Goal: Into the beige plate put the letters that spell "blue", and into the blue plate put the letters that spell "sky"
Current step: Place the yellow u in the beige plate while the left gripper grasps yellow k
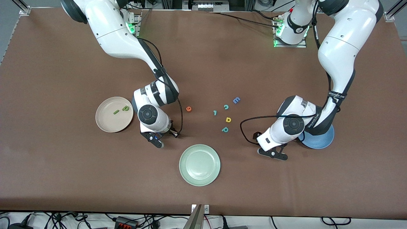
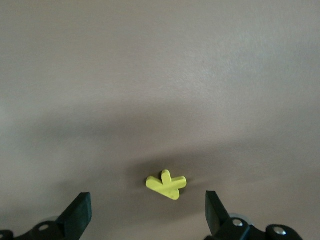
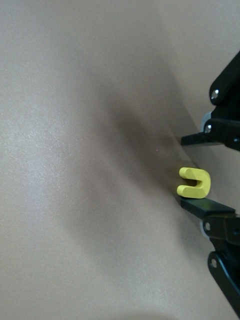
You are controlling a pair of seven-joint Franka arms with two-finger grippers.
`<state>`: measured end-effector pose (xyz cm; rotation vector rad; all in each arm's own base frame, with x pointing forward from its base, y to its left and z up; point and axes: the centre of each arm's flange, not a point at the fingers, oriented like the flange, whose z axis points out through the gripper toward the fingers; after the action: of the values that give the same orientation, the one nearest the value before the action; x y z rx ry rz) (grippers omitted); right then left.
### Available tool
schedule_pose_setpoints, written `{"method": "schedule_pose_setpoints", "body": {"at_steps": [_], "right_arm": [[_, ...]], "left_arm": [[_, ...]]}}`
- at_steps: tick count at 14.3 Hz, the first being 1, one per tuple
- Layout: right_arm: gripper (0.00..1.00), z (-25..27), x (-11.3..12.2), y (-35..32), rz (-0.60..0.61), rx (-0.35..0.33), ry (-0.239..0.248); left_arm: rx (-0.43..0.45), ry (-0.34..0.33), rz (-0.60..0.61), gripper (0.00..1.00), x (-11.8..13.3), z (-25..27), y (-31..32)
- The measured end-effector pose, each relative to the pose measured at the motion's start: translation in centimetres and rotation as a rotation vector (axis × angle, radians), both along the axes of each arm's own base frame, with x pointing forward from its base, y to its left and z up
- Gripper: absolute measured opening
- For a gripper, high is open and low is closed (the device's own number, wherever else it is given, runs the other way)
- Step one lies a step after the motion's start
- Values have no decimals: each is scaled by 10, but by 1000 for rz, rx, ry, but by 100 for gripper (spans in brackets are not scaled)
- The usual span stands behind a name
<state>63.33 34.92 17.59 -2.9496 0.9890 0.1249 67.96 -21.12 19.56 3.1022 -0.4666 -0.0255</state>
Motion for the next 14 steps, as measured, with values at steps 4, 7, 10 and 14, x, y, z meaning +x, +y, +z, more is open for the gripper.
{"method": "schedule_pose_setpoints", "body": {"at_steps": [4,7,10,14], "right_arm": [[27,2,1,1,1,4,-9],[26,2,1,1,3,4,-9],[26,2,1,1,21,5,-10],[26,7,4,0,93,7,-15]], "left_arm": [[-2,-2,-82,100,-9,-16,-23],[2,6,-85,86,-10,-20,-19],[5,10,-83,71,-10,-22,-17],[6,14,-85,47,-11,-23,-17]]}}
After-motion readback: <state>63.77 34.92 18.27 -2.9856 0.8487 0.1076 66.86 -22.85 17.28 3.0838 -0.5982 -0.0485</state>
